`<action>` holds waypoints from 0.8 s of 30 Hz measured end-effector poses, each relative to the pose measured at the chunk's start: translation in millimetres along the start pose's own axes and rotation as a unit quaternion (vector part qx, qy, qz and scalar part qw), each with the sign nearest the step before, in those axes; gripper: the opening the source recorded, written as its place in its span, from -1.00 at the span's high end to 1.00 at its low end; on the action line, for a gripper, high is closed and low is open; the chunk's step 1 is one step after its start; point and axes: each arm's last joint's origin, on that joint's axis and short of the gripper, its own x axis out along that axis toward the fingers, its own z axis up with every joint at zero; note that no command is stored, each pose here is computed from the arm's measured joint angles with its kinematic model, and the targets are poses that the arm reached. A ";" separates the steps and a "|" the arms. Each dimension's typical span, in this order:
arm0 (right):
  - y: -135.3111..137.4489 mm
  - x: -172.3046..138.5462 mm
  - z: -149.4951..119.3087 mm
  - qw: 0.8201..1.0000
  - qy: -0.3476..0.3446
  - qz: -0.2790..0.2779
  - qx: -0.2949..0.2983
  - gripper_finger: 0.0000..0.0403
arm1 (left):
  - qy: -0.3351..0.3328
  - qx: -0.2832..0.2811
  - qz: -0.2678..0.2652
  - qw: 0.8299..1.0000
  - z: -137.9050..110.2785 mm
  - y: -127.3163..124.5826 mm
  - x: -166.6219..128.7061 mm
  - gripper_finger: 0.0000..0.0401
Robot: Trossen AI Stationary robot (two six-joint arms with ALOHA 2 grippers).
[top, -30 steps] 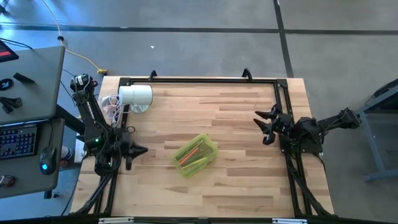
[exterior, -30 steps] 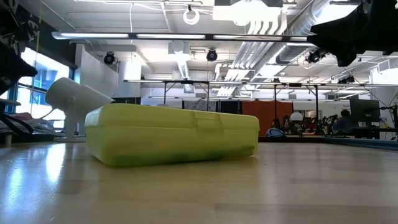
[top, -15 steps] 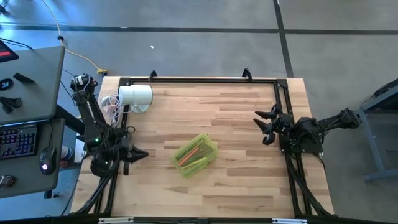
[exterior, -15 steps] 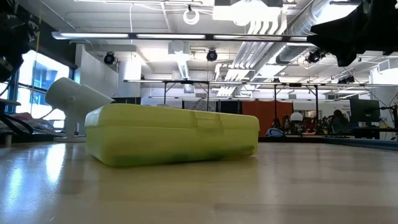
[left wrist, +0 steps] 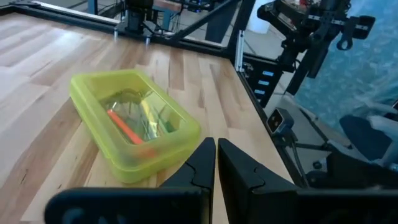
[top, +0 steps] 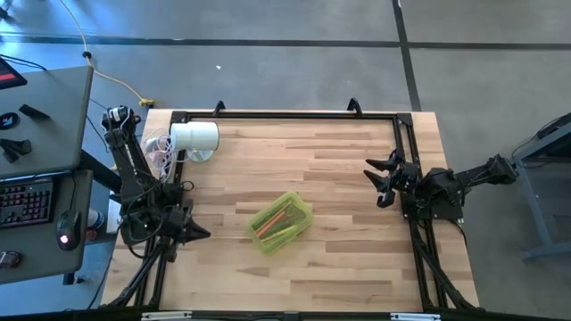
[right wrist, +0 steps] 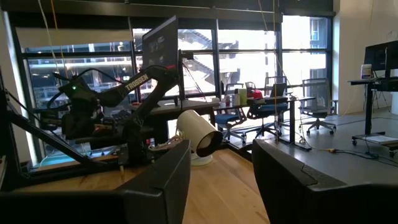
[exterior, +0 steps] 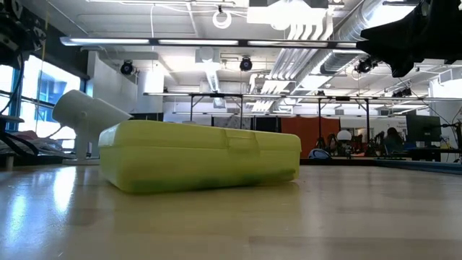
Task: Pick & place school supplies into a supply box
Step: Return to Home Position
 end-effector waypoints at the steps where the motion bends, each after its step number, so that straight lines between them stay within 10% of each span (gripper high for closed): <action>1: 0.0 0.0 0.0 1.000 0.000 0.000 0.000 0.23 | -0.001 -0.001 0.001 1.000 0.1 0.1 0.0 0.72; 24: 0.0 0.0 0.0 1.000 0.000 0.000 0.000 0.22 | 0.051 0.063 -0.082 0.993 -2.8 -5.1 -0.4 0.72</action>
